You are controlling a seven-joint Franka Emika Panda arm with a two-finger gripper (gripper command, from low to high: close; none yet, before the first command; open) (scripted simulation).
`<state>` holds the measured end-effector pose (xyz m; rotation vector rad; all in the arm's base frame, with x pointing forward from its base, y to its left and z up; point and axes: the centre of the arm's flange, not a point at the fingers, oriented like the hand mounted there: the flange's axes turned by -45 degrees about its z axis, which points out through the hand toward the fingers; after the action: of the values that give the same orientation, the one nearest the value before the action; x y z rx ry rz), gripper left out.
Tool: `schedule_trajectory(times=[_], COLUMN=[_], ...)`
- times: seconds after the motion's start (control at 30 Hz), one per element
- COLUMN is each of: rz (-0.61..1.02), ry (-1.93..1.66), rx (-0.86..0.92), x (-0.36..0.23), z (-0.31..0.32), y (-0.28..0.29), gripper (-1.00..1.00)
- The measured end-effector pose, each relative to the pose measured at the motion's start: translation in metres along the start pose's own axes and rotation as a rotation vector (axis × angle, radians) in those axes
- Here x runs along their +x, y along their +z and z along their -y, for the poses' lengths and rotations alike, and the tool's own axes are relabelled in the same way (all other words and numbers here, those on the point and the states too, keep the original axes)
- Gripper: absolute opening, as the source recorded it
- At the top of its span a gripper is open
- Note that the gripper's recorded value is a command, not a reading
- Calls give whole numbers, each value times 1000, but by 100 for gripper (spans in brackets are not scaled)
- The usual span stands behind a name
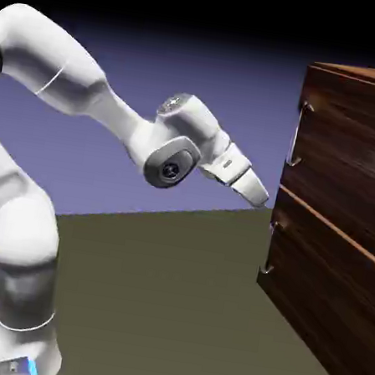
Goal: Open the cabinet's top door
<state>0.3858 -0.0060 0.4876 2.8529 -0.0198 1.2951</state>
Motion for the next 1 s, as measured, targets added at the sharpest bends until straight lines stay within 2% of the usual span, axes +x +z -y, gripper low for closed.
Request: schedule_trajectory(times=[0.3, 0.6, 1.0], rz=[-188, -376, -588], ry=[163, 249, 240], rx=[-48, -62, -50], x=[48, 74, 90], z=[-17, 0, 68], y=[-78, -144, -173], gripper=[100, 100, 100])
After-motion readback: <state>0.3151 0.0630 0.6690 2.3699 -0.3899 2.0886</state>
